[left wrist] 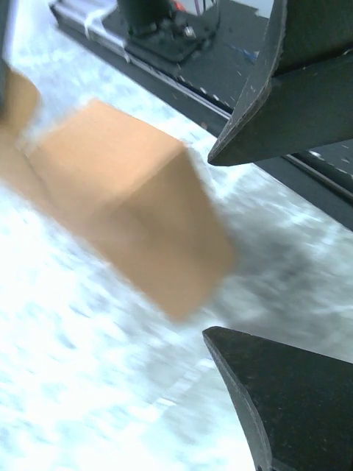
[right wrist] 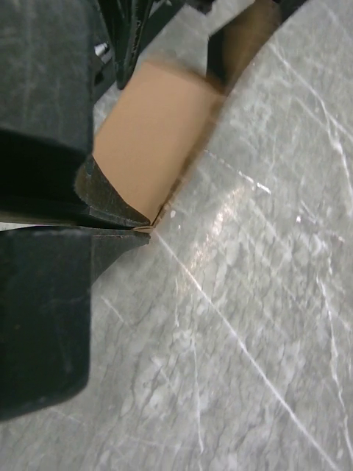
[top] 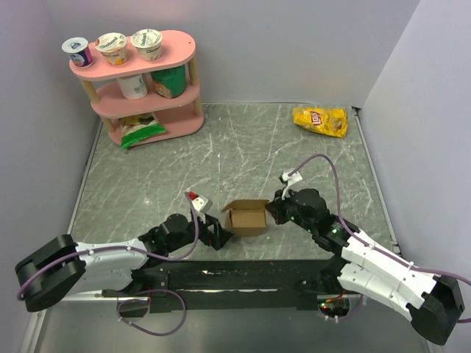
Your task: Fold the paper box
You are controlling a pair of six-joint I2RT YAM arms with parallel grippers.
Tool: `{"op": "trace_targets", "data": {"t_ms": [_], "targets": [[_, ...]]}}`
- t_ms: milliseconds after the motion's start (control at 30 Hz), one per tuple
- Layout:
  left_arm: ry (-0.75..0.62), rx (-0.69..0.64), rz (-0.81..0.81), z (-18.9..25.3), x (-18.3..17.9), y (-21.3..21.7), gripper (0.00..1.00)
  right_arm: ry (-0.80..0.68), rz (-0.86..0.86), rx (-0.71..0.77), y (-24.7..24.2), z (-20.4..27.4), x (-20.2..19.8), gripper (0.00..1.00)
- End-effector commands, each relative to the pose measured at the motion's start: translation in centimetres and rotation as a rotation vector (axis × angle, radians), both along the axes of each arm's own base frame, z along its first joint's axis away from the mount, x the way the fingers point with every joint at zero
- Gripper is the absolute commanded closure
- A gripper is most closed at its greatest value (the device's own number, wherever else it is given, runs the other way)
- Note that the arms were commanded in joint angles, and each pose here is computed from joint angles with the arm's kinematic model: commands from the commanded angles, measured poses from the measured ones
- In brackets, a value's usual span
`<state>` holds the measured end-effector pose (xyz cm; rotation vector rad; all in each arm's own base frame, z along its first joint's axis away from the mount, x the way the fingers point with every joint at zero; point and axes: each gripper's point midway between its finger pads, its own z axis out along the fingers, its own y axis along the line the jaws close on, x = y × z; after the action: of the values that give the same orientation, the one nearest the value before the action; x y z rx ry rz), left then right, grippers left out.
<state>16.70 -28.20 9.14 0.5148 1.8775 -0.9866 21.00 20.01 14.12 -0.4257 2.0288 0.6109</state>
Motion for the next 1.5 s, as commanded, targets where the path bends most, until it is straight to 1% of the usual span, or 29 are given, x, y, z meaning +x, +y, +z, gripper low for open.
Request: {"op": "trace_targets", "data": {"t_ms": [0,67,133,233,267,333,433,467,500,567,600,633,700,733,767,800,833,867,900,933,967,1033,1167,1233,1300,1367,1400,1433,1467], "targets": [[0.155,0.064,0.095,-3.1,-0.6,2.3,0.04,-0.061,-0.041,-0.02,-0.5,1.1,1.2,1.0],[0.168,0.081,0.086,-3.4,-0.9,2.3,0.04,-0.069,-0.048,-0.017,-0.5,1.4,1.4,1.0],[0.172,0.067,0.063,-3.2,-1.3,2.1,0.04,-0.069,-0.046,-0.019,-0.5,1.5,1.4,1.0],[0.165,0.022,0.089,-1.9,-1.0,2.2,0.04,-0.073,-0.049,-0.012,-0.5,1.5,1.4,1.0],[0.136,-0.02,0.09,-0.3,-0.8,2.1,0.04,-0.074,-0.048,-0.015,-0.5,1.5,1.4,1.0],[0.089,-0.056,0.103,1.7,-0.3,2.2,0.04,-0.074,-0.045,-0.023,-0.5,1.4,1.4,1.0],[-0.016,-0.096,0.211,5.8,1.6,3.5,0.04,-0.071,-0.039,-0.039,-0.4,1.5,1.5,1.0],[-0.052,-0.106,0.29,7.1,2.7,4.7,0.04,-0.074,-0.036,-0.04,-0.3,1.8,1.5,1.0],[-0.088,-0.109,0.308,8.2,3.1,5.1,0.04,-0.071,-0.035,-0.046,-0.2,1.7,1.6,1.0],[-0.148,-0.138,0.338,11.2,4.0,5.3,0.01,-0.078,-0.028,-0.045,0.0,2.0,1.7,1.0],[-0.179,-0.121,0.328,11.9,4.2,5.2,0.02,-0.075,-0.026,-0.051,0.1,1.9,1.8,1.0],[-0.21,-0.14,0.322,14.0,4.6,4.9,0.07,-0.072,-0.027,-0.054,0.1,1.8,1.8,1.0],[-0.235,-0.046,0.303,13.5,5.5,4.2,0.1,-0.065,-0.023,-0.063,0.3,1.6,1.9,1.0],[-0.251,-0.034,0.3,14.5,6.0,3.8,0.12,-0.064,-0.021,-0.061,0.5,1.7,2.0,1.0],[-0.252,0.034,0.291,13.3,6.9,3.4,0.13,-0.063,-0.022,-0.062,0.5,1.7,2.1,1.0],[-0.248,0.051,0.239,13.0,6.8,2.7,0.14,-0.06,-0.018,-0.059,0.7,1.7,2.0,1.0],[-0.253,0.049,0.196,13.4,6.9,1.9,0.21,-0.061,-0.016,-0.057,0.8,1.8,2.1,1.0],[-0.239,0.082,0.174,12.4,7.7,1.6,0.23,-0.059,-0.012,-0.057,0.9,1.8,2.1,1.0],[-0.229,0.089,0.142,12.2,7.7,1.2,0.25,-0.052,-0.009,-0.063,0.9,1.6,2.0,1.0],[-0.217,0.093,0.087,12.0,7.6,0.3,0.31,-0.051,-0.004,-0.062,1.1,1.8,2.0,1.0],[-0.219,0.101,0.063,11.9,7.6,0.0,0.32,-0.049,-0.006,-0.064,1.1,1.8,2.0,1.0],[-0.217,0.106,0.021,11.6,7.5,-0.6,0.31,-0.041,-0.004,-0.067,1.2,1.8,2.0,1.0],[-0.205,0.129,0.001,10.8,7.7,-0.8,0.36,-0.036,-0.001,-0.065,1.4,2.0,2.1,1.0],[-0.195,0.133,-0.006,10.7,7.6,-0.9,0.35,-0.032,-0.001,-0.072,1.4,2.1,2.2,1.0],[-0.184,0.126,-0.004,10.3,7.4,-0.8,0.3,-0.025,0.003,-0.081,1.5,2.0,2.2,1.0],[-0.199,0.099,0.003,10.7,7.3,-0.7,0.37,-0.023,0.0,-0.083,1.5,2.0,2.3,1.0],[-0.189,0.102,0.003,10.1,7.2,-0.6,0.39,-0.021,0.001,-0.083,1.5,2.0,2.3,1.0],[-0.181,0.105,0.007,9.8,7.3,-0.6,0.45,-0.022,0.0,-0.08,1.6,2.1,2.3,1.0],[-0.171,0.112,0.004,9.5,7.3,-0.6,0.47,-0.021,-0.002,-0.081,1.6,2.1,2.4,1.0]]}}
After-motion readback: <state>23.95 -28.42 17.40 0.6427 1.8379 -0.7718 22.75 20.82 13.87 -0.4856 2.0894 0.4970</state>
